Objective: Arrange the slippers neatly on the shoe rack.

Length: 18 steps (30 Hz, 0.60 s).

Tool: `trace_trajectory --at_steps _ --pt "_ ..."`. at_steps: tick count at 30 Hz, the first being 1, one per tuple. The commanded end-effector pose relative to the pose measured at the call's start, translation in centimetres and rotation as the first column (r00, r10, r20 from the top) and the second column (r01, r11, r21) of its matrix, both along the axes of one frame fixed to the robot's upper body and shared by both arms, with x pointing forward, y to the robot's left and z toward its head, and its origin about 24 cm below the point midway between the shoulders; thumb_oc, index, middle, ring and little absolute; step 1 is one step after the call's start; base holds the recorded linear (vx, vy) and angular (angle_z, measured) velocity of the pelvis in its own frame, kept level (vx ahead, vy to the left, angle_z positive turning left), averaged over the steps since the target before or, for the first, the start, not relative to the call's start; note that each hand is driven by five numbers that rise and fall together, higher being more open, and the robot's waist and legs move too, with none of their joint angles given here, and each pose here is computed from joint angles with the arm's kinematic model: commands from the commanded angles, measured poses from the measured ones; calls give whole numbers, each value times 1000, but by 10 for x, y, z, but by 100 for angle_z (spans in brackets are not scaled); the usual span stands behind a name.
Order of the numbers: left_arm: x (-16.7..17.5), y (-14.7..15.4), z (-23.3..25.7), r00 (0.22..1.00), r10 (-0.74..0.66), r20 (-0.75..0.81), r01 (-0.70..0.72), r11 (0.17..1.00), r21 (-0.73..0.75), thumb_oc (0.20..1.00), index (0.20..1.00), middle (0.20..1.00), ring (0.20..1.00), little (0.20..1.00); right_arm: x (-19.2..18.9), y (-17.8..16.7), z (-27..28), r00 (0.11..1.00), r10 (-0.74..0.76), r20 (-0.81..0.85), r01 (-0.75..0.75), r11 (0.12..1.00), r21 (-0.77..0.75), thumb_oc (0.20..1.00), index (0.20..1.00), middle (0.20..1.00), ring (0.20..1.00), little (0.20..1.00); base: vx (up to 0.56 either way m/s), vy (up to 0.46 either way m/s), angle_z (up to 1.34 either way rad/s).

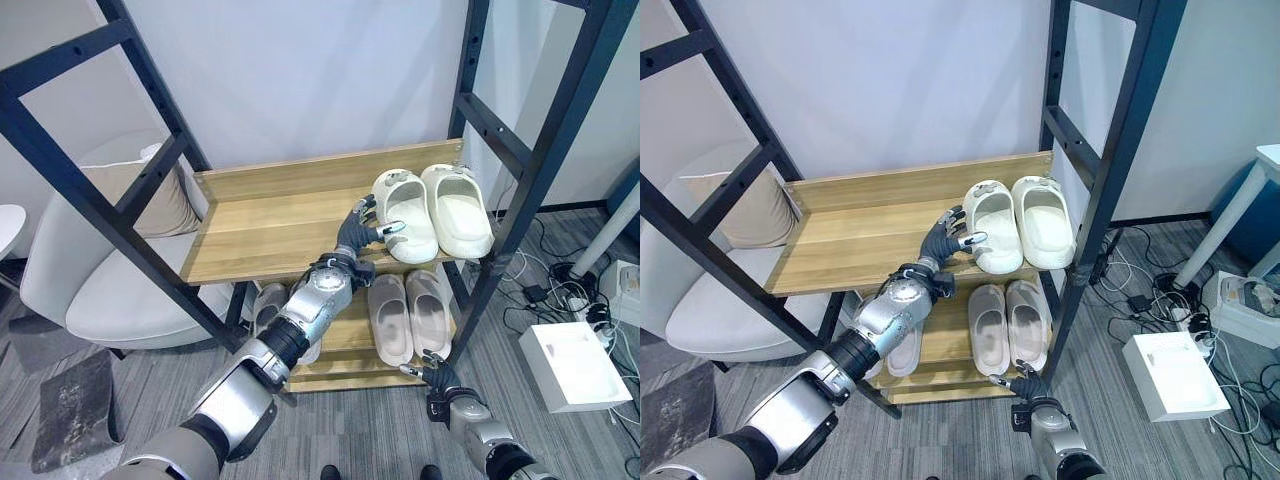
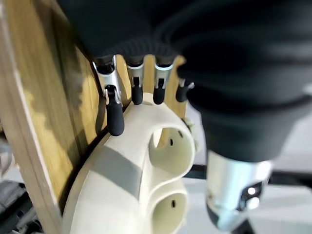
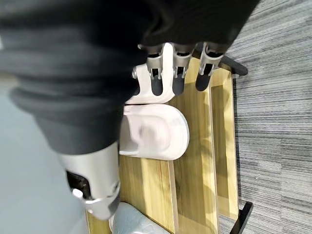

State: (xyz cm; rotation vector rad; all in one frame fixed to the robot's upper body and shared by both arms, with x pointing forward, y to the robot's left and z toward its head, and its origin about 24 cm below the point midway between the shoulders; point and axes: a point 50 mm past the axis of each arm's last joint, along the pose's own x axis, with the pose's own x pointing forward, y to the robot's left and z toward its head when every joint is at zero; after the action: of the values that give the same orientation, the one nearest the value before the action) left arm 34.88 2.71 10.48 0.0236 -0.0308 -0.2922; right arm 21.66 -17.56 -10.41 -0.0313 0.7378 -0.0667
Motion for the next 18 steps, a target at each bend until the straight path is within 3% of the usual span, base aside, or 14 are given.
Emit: trace_trajectory --at_steps 1,11,16,17,18 --pt "13 -7 82 933 5 359 -18 999 34 1000 1000 1000 1000 1000 14 6 13 994 23 109 -25 1000 16 1000 1000 1000 1000 1000 0 0 0" --pt "-1 50 97 868 153 472 -120 988 -100 1000 1000 1000 1000 1000 -6 -3 11 991 5 131 -7 1000 19 1000 1000 1000 1000 1000 -21 -13 7" --pt "-23 53 116 822 117 558 -14 983 -185 1000 1000 1000 1000 1000 -11 -2 8 993 2 121 -6 1000 29 1000 1000 1000 1000 1000 -14 -8 8" --pt "-47 47 133 776 32 630 154 959 -238 1000 1000 1000 1000 1000 -15 -3 6 994 4 112 -8 1000 29 1000 1000 1000 1000 1000 -14 -8 11" --pt "-56 46 139 756 1 654 214 945 -249 1000 1000 1000 1000 1000 -17 -3 5 994 5 107 -8 1000 29 1000 1000 1000 1000 1000 -20 -8 6"
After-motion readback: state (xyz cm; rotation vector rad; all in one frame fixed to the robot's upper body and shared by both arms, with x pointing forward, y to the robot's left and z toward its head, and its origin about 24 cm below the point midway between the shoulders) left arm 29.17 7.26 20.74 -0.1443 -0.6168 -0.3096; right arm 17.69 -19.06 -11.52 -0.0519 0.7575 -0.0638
